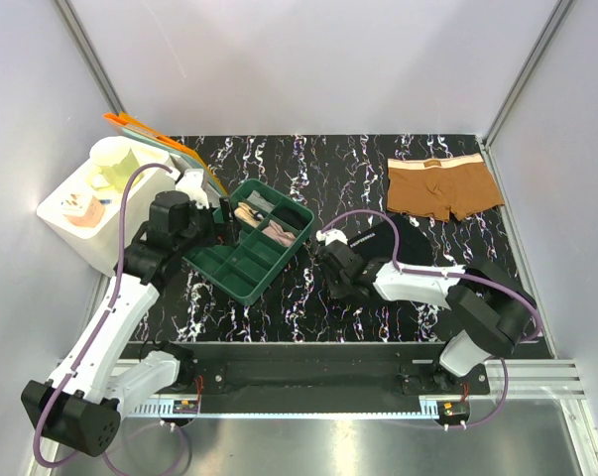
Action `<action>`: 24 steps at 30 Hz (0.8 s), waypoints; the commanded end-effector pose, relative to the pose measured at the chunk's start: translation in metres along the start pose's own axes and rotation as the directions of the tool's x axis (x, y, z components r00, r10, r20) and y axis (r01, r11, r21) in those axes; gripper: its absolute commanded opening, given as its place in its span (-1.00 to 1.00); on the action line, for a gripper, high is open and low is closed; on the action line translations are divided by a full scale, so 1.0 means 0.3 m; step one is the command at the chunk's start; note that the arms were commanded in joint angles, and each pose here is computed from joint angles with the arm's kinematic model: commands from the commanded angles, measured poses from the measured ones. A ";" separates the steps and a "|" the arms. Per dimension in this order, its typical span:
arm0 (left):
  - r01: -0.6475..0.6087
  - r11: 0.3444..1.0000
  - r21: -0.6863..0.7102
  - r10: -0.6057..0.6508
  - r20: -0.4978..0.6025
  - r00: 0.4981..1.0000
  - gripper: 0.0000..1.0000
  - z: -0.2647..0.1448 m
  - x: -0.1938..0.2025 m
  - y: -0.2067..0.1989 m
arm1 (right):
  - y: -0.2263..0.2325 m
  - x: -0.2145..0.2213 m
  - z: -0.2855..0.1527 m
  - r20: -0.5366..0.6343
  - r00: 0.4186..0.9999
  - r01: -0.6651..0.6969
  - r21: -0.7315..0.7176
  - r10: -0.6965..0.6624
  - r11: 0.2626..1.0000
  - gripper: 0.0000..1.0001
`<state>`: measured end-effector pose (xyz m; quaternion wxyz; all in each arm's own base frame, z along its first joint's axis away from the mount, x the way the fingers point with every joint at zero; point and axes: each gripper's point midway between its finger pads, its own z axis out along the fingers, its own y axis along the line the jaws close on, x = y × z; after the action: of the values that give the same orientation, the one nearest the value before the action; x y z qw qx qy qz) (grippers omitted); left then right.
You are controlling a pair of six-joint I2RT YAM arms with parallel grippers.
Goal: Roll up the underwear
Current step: Fold the underwear at the center of the board.
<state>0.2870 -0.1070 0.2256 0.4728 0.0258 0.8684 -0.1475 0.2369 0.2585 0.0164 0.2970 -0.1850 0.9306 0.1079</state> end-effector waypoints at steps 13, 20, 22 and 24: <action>0.128 0.988 0.090 -0.120 -0.087 0.989 0.71 0.017 0.096 -0.116 | 0.132 0.080 -0.032 -0.073 0.997 0.006 -0.111 -0.014 0.994 -1.00; 0.249 0.957 0.151 -0.220 -0.186 0.958 0.67 0.039 0.293 -0.281 | 0.168 0.145 -0.074 -0.090 0.994 -0.072 -0.148 0.059 0.986 -1.00; 0.270 0.950 0.160 -0.236 -0.202 0.951 0.66 0.040 0.337 -0.333 | 0.159 0.163 -0.085 -0.092 0.992 -0.100 -0.143 0.087 0.985 -1.00; 0.295 0.943 0.151 -0.254 -0.244 0.936 0.66 0.053 0.407 -0.368 | 0.152 0.173 -0.093 -0.089 0.991 -0.110 -0.142 0.098 0.984 -1.00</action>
<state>0.2096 -0.1986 0.1393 0.3317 0.0185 0.9098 -0.2487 0.1804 0.2872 0.0161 0.2551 -0.1883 0.9312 0.1799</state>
